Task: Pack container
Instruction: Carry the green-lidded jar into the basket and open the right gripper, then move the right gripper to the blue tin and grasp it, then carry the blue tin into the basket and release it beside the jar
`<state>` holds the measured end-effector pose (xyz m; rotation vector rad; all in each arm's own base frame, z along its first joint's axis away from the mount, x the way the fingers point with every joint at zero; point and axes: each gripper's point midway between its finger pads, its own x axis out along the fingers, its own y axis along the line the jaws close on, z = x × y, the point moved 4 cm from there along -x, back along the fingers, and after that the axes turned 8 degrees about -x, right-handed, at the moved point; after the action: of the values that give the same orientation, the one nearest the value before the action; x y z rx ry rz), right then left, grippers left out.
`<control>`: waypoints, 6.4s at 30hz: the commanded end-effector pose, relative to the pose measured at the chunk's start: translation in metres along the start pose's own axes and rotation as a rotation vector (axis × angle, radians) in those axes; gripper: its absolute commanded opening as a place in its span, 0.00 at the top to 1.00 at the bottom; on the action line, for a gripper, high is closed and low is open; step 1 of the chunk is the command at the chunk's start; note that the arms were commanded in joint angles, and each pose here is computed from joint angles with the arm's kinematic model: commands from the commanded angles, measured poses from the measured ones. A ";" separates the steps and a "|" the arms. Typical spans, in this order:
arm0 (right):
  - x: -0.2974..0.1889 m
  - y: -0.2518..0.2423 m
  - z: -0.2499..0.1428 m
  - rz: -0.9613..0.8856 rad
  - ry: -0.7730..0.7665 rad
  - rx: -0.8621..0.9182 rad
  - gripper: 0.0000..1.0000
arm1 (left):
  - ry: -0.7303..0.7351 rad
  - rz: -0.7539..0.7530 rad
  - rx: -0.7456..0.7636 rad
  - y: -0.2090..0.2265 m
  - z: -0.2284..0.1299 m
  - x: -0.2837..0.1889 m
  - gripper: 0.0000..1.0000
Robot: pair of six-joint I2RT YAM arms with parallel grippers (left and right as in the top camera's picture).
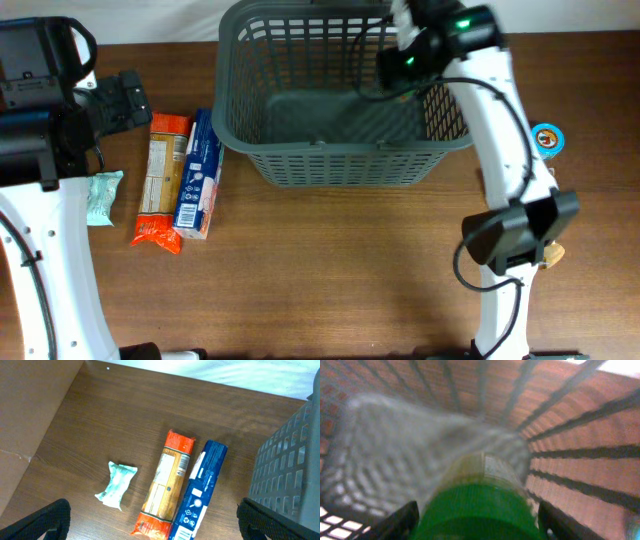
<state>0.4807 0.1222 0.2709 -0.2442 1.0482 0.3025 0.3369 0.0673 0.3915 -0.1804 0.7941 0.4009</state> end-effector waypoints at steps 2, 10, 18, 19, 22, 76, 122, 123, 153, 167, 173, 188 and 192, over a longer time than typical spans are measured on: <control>-0.093 -0.016 0.022 -0.065 -0.212 0.018 0.36 | 0.010 -0.003 0.018 0.000 0.000 0.004 0.00; -0.070 -0.011 0.012 -0.043 -0.129 0.013 0.41 | 0.012 -0.002 0.018 0.000 -0.001 0.004 0.00; -0.087 -0.066 -0.001 -0.247 -0.109 0.088 0.35 | 0.012 -0.002 0.019 0.000 -0.001 0.004 0.00; -0.090 -0.076 -0.005 -0.257 -0.108 0.109 0.35 | 0.011 -0.002 0.018 0.000 -0.001 0.004 0.00; -0.102 -0.110 -0.017 -0.277 -0.113 0.181 0.34 | 0.011 -0.002 0.018 0.000 -0.001 0.004 0.00; 0.138 -0.287 -0.248 -0.248 0.318 0.670 0.10 | 0.011 -0.002 0.018 0.000 -0.001 0.004 0.01; -0.115 -0.256 -0.065 -0.013 -0.323 0.601 0.89 | 0.012 -0.002 0.018 0.000 -0.001 0.004 0.01; -0.133 -0.250 -0.059 -0.014 -0.377 0.588 0.89 | 0.012 -0.002 0.018 0.000 -0.001 0.004 0.01; -0.055 0.011 0.033 -0.061 -0.180 0.013 0.95 | 0.011 -0.002 0.018 0.000 -0.001 0.004 0.01; 0.060 0.027 -0.020 0.030 0.093 0.006 0.95 | 0.011 -0.002 0.018 0.000 -0.001 0.004 0.01; 0.088 0.036 -0.044 0.083 0.167 0.008 0.95 | 0.011 -0.002 0.018 0.000 -0.001 0.004 0.01; 0.096 0.069 -0.049 0.194 0.174 -0.047 0.92 | 0.011 -0.002 0.018 0.000 -0.001 0.004 0.01; 0.096 0.071 -0.049 0.195 0.172 -0.050 0.92 | 0.011 -0.002 0.018 0.000 -0.001 0.004 0.01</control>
<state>0.4629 0.1802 0.1606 -0.2144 1.2370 0.4667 0.3370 0.0673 0.3913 -0.1771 0.7956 0.3996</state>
